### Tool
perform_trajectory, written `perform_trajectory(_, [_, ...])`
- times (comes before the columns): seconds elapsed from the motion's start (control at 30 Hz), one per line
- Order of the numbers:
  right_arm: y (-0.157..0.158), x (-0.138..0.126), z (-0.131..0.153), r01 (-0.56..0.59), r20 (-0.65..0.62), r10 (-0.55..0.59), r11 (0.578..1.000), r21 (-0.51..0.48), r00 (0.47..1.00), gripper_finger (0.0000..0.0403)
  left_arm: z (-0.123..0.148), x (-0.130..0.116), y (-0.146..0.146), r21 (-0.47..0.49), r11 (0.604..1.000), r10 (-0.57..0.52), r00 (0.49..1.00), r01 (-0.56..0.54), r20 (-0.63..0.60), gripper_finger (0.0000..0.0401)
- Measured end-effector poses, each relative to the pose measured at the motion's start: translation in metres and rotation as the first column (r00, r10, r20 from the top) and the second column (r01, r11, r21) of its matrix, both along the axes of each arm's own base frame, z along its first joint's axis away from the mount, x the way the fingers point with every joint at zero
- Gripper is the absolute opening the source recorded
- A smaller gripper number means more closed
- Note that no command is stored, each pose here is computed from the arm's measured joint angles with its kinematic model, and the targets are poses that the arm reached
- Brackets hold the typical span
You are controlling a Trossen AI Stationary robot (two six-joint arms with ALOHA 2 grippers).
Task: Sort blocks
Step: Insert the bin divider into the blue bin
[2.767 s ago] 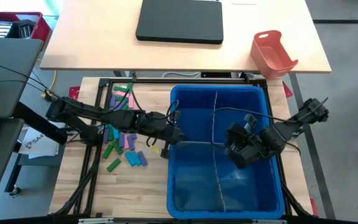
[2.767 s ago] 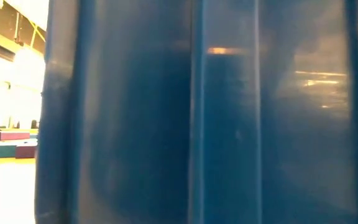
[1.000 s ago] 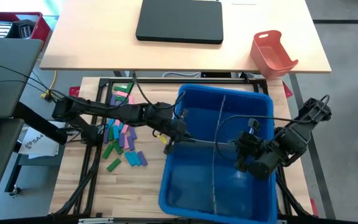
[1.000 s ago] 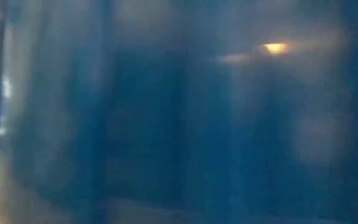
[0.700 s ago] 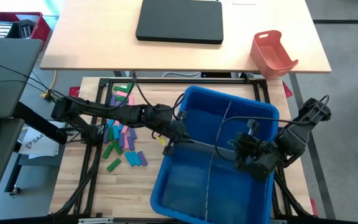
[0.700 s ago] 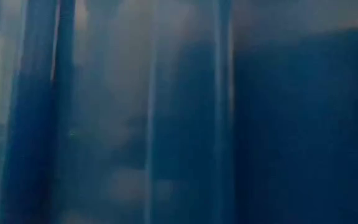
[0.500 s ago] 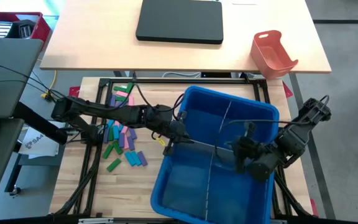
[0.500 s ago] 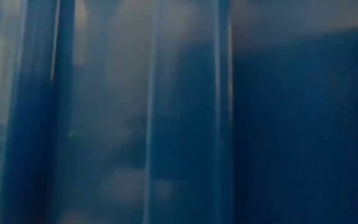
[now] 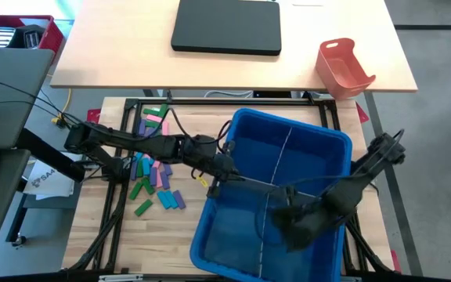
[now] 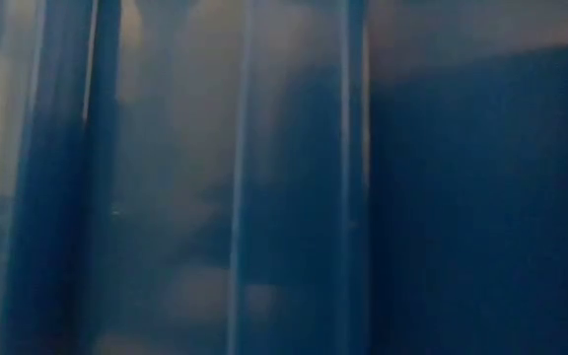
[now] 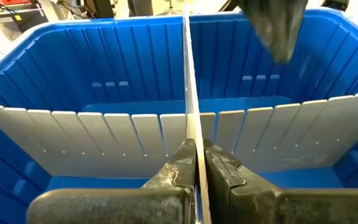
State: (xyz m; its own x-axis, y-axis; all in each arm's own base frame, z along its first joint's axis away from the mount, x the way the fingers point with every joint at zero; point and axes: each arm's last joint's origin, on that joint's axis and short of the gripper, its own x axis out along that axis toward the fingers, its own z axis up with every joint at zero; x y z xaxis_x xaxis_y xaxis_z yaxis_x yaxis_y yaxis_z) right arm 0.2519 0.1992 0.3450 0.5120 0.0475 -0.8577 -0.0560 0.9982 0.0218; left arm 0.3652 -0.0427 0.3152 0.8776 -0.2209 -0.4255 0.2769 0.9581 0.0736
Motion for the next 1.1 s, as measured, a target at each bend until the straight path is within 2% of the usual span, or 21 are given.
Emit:
perform_trajectory(0.07, [0.004, 0.005, -0.013, 0.006, -0.046, -0.009, 0.998, -0.055, 0.999, 0.0, 0.0, 0.0, -0.001, 0.001, 1.0, 0.0, 1.0, 0.0, 0.001, 0.0007])
perform_trajectory(0.2, [0.011, 0.015, -0.03, 0.038, -0.057, -0.047, 0.99, -0.136, 0.997, 0.0, 0.0, 0.0, -0.002, 0.002, 1.0, 0.001, 1.0, -0.001, 0.002, 0.0007])
perform_trajectory(0.23, [0.011, 0.016, -0.033, 0.041, -0.063, -0.05, 0.989, -0.142, 0.997, 0.0, -0.001, 0.0, -0.002, 0.002, 1.0, 0.002, 1.0, -0.002, -0.001, 0.0007])
perform_trajectory(0.3, [0.014, 0.019, -0.039, 0.054, -0.117, -0.064, 0.995, -0.079, 0.991, 0.0, -0.008, 0.0, -0.002, 0.001, 1.0, 0.001, 0.999, -0.001, -0.038, 0.0007])
perform_trajectory(0.4, [0.016, 0.019, -0.049, 0.055, -0.185, -0.068, 0.995, -0.078, 0.98, 0.0, -0.006, 0.0, -0.003, -0.003, 1.0, 0.0, 0.999, 0.0, -0.032, 0.0007])
perform_trajectory(0.47, [0.01, 0.013, -0.038, 0.091, -0.161, -0.104, 0.992, -0.083, 0.982, 0.0, -0.006, 0.0, -0.003, -0.002, 1.0, 0.003, 1.0, -0.003, -0.027, 0.0007])
perform_trajectory(0.6, [0.007, 0.002, -0.032, 0.131, -0.118, -0.151, 0.978, -0.16, 0.981, 0.0, -0.005, 0.001, -0.003, -0.002, 1.0, 0.004, 1.0, -0.004, -0.021, 0.0007])
perform_trajectory(0.77, [0.006, -0.012, 0.0, 0.153, 0.04, -0.148, 0.974, -0.169, 0.988, 0.0, -0.005, 0.0, -0.004, 0.001, 1.0, -0.002, 1.0, 0.002, -0.027, 0.0007])
perform_trajectory(0.9, [0.01, -0.017, 0.012, 0.15, 0.119, -0.128, 0.968, -0.201, 0.985, 0.0, 0.0, -0.003, -0.007, 0.033, 0.999, 0.006, 1.0, -0.006, -0.01, 0.0007])
perform_trajectory(1.1, [0.009, -0.018, 0.017, 0.154, 0.142, -0.127, 0.967, -0.201, 0.982, 0.0, 0.022, -0.019, -0.005, 0.049, 0.998, 0.03, 0.998, -0.032, 0.05, 0.0007])
